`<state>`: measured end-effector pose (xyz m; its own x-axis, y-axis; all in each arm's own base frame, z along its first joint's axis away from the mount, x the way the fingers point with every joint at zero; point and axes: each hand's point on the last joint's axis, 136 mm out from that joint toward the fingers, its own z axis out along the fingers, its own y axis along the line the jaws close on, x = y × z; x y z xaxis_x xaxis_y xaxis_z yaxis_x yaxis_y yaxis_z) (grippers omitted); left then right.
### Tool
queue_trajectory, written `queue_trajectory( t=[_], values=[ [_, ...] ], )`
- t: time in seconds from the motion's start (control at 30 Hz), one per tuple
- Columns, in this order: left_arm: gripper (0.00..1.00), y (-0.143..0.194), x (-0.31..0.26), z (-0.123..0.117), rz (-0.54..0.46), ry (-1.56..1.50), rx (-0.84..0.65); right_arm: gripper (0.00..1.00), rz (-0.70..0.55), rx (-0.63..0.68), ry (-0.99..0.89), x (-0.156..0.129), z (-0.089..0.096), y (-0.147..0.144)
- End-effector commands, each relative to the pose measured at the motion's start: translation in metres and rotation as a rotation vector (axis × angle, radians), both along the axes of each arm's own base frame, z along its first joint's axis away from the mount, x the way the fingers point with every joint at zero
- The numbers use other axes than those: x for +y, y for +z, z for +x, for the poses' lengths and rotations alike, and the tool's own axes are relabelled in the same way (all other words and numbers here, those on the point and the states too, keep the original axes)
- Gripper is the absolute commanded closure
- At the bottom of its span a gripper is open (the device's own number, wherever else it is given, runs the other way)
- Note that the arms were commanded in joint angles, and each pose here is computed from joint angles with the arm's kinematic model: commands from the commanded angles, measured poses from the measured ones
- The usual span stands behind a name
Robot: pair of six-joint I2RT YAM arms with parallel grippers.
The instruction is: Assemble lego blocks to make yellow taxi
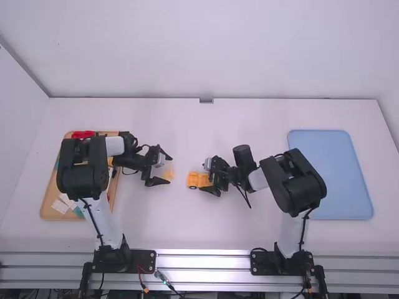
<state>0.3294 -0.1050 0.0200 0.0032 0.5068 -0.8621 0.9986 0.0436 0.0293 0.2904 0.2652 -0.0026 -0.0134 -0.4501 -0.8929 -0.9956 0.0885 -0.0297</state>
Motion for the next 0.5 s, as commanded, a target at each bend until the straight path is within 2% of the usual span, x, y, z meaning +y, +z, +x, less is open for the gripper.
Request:
queue_trajectory(
  t=[0.0,0.13,0.47],
  values=[
    [0.01,-0.007,-0.001,-0.003,0.018,0.080,0.122,0.01,-0.005,0.026,0.001,-0.002,-0.004,-0.007],
    [0.01,-0.024,0.004,0.004,0.054,0.175,0.165,0.01,-0.006,0.027,0.000,-0.002,-0.004,-0.007],
    [0.02,-0.030,0.004,-0.006,0.047,0.192,0.171,0.01,-0.014,0.018,-0.010,-0.003,-0.001,-0.008]
  ],
)
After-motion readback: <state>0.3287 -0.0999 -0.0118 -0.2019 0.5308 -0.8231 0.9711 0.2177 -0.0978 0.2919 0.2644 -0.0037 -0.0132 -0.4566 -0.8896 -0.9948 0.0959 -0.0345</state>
